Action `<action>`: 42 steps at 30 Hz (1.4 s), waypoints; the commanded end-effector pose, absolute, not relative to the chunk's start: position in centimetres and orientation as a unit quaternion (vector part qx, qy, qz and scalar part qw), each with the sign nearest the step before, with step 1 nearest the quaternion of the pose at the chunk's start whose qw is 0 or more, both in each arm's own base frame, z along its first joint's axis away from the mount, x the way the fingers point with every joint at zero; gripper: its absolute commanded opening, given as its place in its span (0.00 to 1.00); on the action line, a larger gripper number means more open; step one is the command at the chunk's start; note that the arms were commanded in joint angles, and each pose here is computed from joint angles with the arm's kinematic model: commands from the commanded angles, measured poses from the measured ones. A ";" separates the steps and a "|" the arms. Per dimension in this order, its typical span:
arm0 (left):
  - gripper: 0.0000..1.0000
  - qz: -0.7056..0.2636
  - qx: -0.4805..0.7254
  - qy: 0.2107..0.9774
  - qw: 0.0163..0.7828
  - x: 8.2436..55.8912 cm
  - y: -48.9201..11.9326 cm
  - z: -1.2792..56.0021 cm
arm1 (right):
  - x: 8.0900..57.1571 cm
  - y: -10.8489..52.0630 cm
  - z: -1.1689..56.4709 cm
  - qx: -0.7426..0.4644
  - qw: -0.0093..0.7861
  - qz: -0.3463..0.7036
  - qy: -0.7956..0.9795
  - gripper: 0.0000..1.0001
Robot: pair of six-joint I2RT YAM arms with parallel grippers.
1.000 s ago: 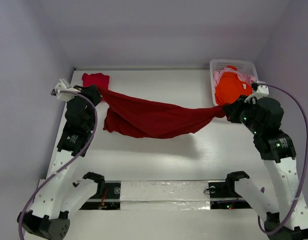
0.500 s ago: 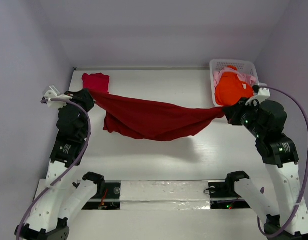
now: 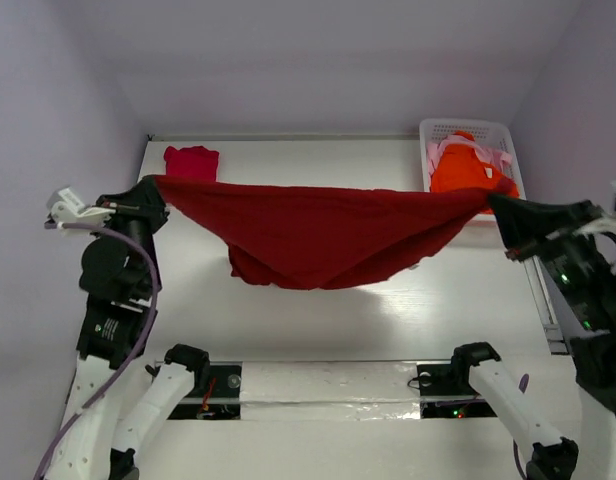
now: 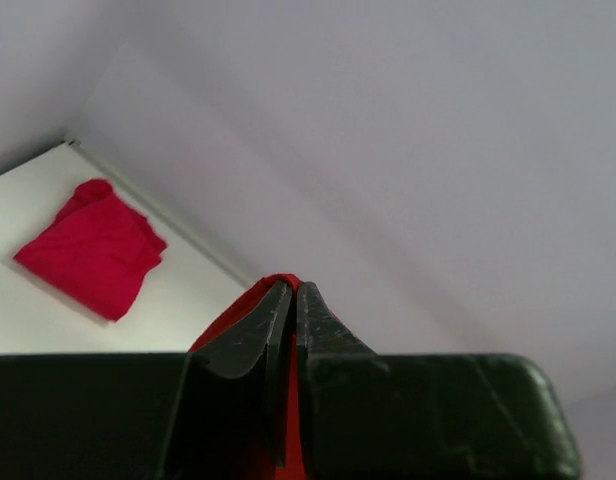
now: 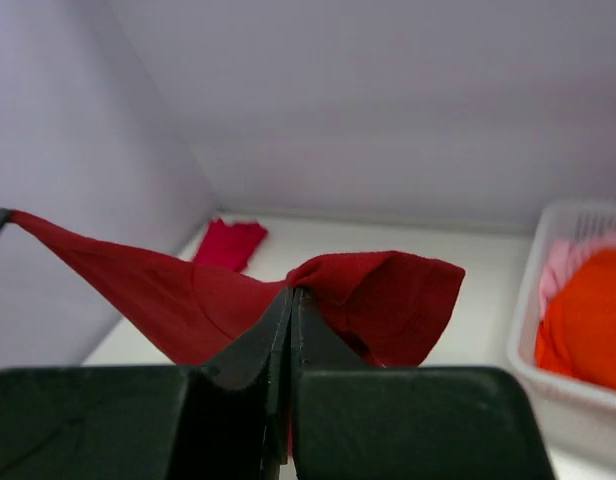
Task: Fold and stack the t-shirts
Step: Flatten the tshirt out
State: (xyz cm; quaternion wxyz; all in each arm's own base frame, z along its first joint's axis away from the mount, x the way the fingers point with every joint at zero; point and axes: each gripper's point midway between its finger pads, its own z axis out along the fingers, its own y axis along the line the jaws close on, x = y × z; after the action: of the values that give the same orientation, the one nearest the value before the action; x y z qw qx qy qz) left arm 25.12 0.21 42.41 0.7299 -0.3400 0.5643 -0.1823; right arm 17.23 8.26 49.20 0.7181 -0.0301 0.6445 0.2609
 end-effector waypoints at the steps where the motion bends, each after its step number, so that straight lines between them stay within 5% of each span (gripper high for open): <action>1: 0.00 -0.217 -0.333 0.495 0.772 20.9 1.5 48.1 | 11.2 7.2 55.8 -0.061 0.799 0.260 0.538 0.00; 17: 0.00 -0.238 -0.322 0.454 0.796 13.0 3.7 51.0 | 5.1 5.7 56.0 -0.062 0.826 0.250 0.501 0.00; 42: 0.00 -0.190 -0.316 0.552 0.748 25.2 -0.1 43.0 | 17.7 5.7 49.8 0.001 0.766 0.202 0.610 0.00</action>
State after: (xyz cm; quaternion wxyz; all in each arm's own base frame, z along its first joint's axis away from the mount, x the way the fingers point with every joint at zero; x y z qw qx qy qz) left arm 25.29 -0.52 40.34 0.7202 -0.3147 0.5931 -0.1749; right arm 18.24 6.46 46.58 0.7226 -0.0039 0.6584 0.2105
